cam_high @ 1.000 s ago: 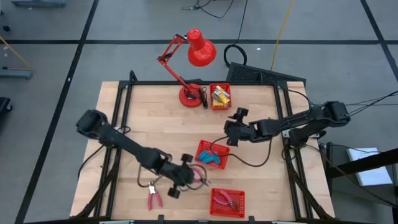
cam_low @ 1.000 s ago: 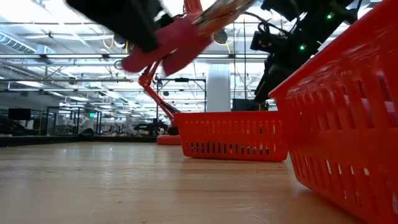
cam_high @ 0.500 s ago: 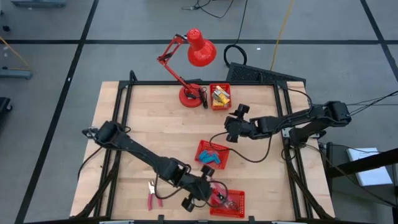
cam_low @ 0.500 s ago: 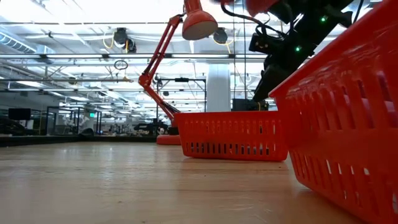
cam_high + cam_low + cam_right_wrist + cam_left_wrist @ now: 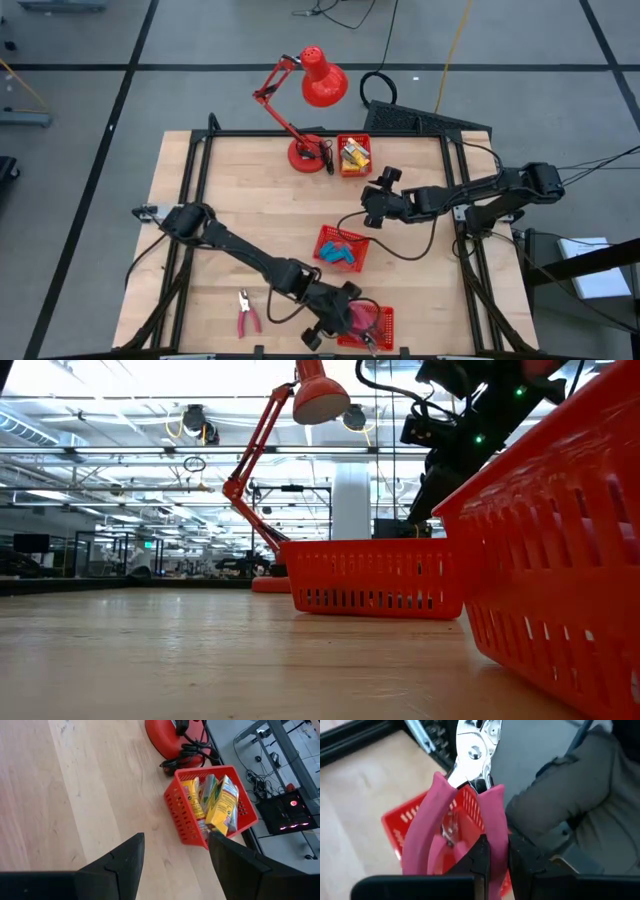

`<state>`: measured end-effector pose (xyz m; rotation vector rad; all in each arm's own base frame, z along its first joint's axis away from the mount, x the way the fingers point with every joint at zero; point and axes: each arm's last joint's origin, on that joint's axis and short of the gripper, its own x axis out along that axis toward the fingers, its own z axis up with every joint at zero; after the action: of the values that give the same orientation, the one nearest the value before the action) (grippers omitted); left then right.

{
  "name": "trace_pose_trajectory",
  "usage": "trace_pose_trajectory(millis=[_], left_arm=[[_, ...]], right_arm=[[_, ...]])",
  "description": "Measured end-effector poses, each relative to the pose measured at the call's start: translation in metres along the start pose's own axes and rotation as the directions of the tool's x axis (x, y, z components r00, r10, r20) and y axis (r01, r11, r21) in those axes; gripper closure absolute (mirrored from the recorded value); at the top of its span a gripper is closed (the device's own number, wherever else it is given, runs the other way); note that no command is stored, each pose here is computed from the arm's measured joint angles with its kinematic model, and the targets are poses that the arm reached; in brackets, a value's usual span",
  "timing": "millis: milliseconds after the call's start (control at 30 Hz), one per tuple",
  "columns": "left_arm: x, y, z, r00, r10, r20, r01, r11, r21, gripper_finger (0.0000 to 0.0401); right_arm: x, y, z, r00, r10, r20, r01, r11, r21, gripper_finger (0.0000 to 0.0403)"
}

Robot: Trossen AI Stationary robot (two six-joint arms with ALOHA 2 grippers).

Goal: Pick & Place School Supplies
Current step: Put the pink hole puncher into the bottom red basket, then put the pink puncher into the bottom red basket

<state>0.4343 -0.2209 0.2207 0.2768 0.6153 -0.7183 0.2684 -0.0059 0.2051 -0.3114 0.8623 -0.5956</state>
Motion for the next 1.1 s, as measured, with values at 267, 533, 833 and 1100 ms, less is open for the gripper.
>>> trace_pose_trajectory(millis=[267, 533, 833, 1100], left_arm=[[0.018, 0.015, -0.012, 0.996, -0.068, 0.054, 0.069, 0.997, -0.026, 0.0362], [0.027, 0.028, -0.025, 0.994, -0.096, 0.044, 0.100, 0.990, -0.098, 0.0362], [0.026, 0.030, -0.026, 0.995, -0.093, 0.044, 0.098, 0.987, -0.124, 0.0233], [0.018, 0.031, -0.020, 0.998, -0.053, 0.042, 0.057, 0.993, -0.100, 0.0158]], right_arm=[[0.000, 0.000, -0.001, 1.000, 0.001, -0.005, -0.001, 1.000, 0.015, 0.0193], [0.000, 0.000, -0.001, 1.000, 0.003, -0.010, -0.003, 1.000, 0.012, 0.0193], [0.000, 0.000, -0.002, 1.000, 0.004, -0.013, -0.004, 1.000, 0.017, 0.0193], [0.000, 0.000, -0.002, 1.000, 0.004, -0.013, -0.003, 1.000, 0.027, 0.0193]])
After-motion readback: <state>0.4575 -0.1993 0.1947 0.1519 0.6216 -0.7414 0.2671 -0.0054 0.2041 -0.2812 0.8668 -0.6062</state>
